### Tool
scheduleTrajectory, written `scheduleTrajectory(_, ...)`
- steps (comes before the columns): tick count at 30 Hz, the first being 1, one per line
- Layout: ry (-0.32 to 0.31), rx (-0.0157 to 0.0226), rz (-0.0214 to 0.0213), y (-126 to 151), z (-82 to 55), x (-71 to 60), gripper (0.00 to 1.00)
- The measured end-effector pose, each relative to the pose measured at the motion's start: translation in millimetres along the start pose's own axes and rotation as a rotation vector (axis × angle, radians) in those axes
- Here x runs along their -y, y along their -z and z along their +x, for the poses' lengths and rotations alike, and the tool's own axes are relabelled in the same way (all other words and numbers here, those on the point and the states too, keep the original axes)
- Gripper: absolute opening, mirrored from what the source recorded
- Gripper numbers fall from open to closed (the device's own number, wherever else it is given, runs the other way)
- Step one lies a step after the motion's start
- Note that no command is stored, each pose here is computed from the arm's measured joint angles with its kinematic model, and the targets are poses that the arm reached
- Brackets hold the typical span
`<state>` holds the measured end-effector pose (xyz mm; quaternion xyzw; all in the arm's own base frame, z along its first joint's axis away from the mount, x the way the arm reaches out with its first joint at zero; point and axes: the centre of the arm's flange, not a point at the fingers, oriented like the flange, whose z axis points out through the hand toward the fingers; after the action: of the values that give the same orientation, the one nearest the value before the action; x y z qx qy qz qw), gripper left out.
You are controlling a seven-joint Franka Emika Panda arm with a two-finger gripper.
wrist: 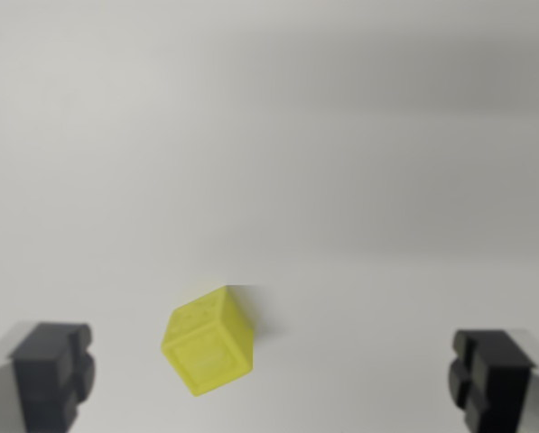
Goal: Pick yellow cube
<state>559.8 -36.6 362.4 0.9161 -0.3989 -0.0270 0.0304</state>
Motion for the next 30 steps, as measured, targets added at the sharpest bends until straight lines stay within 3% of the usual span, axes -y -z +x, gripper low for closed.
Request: scheduleTrajectory(30, 0.117, -0.0108, 0.016, -51.7, -36.2, -19.9, 1.0)
